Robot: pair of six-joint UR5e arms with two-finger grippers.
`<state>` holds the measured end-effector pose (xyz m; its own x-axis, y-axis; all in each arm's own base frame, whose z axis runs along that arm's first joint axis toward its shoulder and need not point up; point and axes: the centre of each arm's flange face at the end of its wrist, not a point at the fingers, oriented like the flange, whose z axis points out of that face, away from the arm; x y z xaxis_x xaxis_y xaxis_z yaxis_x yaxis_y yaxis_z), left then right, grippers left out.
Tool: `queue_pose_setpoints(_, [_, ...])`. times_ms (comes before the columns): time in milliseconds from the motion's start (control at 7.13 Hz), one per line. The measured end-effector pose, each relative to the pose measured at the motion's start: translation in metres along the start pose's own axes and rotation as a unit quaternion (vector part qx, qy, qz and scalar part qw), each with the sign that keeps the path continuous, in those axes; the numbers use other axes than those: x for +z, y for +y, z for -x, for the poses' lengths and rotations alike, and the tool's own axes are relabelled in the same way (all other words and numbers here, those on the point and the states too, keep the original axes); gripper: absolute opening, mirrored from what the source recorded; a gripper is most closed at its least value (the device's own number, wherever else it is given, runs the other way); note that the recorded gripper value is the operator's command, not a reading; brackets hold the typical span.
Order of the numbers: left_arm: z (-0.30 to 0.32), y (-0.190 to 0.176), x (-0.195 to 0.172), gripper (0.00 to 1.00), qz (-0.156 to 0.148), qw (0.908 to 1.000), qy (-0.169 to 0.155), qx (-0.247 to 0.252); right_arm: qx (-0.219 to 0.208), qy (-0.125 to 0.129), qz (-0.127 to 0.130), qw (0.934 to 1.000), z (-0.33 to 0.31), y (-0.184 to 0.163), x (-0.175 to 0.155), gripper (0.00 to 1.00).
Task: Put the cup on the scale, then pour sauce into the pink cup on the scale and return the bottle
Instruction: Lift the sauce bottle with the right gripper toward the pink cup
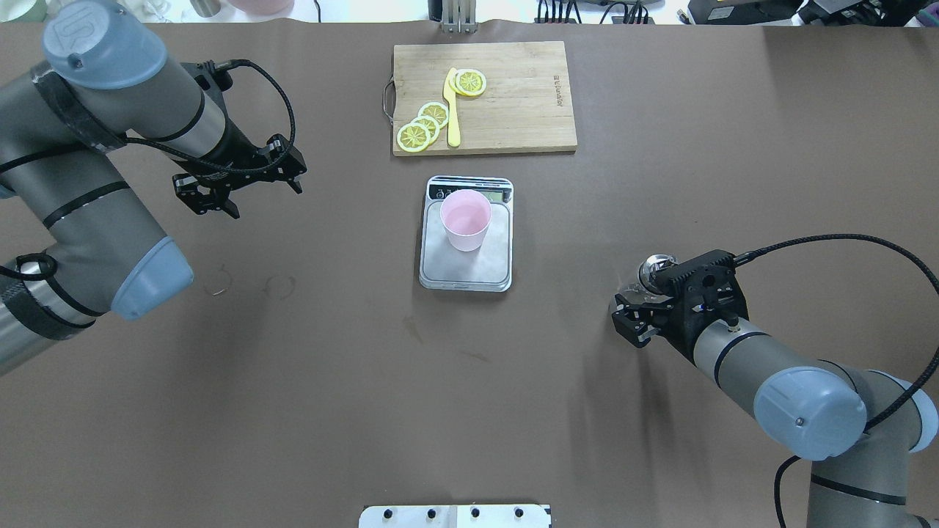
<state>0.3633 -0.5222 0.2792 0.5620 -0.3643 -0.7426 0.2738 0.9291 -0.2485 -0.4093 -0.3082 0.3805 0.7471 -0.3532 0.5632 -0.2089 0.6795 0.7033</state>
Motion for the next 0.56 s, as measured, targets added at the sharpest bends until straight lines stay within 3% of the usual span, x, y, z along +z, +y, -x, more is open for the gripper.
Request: queue_pose_setpoints(561, [0.0,-0.0002,-0.0003,0.98,0.0,1.0,0.0,0.0,0.0,0.002,0.0,1.0,0.0011,-0.0001,0.0052,0.92])
